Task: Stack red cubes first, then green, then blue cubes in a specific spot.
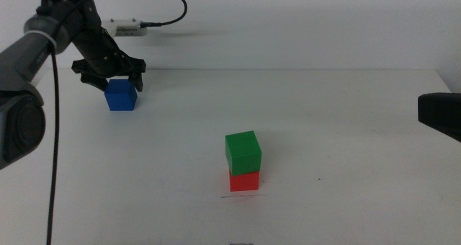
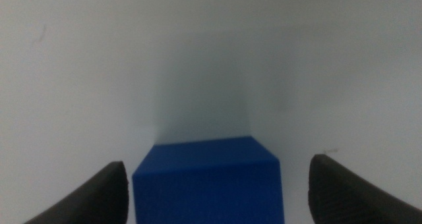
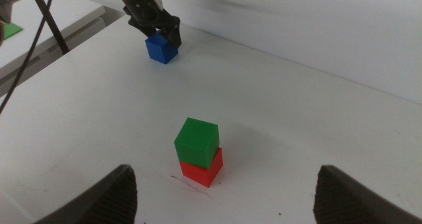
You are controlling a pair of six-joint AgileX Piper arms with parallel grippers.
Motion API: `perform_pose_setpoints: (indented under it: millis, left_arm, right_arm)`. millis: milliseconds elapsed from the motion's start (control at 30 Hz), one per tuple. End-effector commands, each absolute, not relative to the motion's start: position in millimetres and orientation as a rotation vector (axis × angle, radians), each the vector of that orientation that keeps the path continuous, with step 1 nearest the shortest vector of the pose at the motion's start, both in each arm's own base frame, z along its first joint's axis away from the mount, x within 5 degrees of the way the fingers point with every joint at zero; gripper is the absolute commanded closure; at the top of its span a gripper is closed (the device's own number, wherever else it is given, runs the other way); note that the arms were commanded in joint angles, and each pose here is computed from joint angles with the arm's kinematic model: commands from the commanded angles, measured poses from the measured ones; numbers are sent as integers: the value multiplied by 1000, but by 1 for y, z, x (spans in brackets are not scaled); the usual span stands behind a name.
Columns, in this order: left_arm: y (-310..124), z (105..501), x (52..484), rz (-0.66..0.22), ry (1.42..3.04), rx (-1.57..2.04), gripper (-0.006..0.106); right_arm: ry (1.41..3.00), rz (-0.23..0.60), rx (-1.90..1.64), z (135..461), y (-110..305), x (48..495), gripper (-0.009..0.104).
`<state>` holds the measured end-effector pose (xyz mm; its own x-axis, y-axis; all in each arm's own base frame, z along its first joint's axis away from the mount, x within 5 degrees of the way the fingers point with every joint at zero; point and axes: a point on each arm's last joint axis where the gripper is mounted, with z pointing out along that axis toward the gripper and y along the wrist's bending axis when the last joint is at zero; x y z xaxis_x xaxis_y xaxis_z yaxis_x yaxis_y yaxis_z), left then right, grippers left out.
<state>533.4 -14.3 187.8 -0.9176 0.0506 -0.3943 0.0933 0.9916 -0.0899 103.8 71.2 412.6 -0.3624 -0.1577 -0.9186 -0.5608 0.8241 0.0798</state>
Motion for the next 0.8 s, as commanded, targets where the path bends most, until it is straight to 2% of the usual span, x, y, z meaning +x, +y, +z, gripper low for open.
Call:
perform_pose_setpoints:
  millis: [0, 133, 333, 400, 467, 567, 767]
  left_arm:
    - [-18, 237, 533, -167, 2581, 101, 8]
    - [-18, 227, 535, -185, 2606, 69, 21]
    - [-19, 215, 534, -197, 2660, 55, 62]
    - [-19, 224, 528, -197, 2686, 66, 76]
    - [-18, 238, 521, -190, 2700, 45, 85]
    - [-15, 264, 509, -163, 2704, -46, 93]
    - [-26, 319, 462, -195, 2658, -66, 95]
  right_arm:
    - [1833, 462, -513, 425, 70, 106, 18]
    - [1833, 462, -513, 425, 70, 106, 18]
    - [1833, 462, -513, 425, 70, 106, 18]
    - [1833, 462, -513, 425, 70, 106, 18]
    - [1833, 462, -513, 425, 70, 106, 18]
    - [1833, 462, -513, 425, 70, 106, 18]
    - [1833, 462, -513, 425, 70, 106, 18]
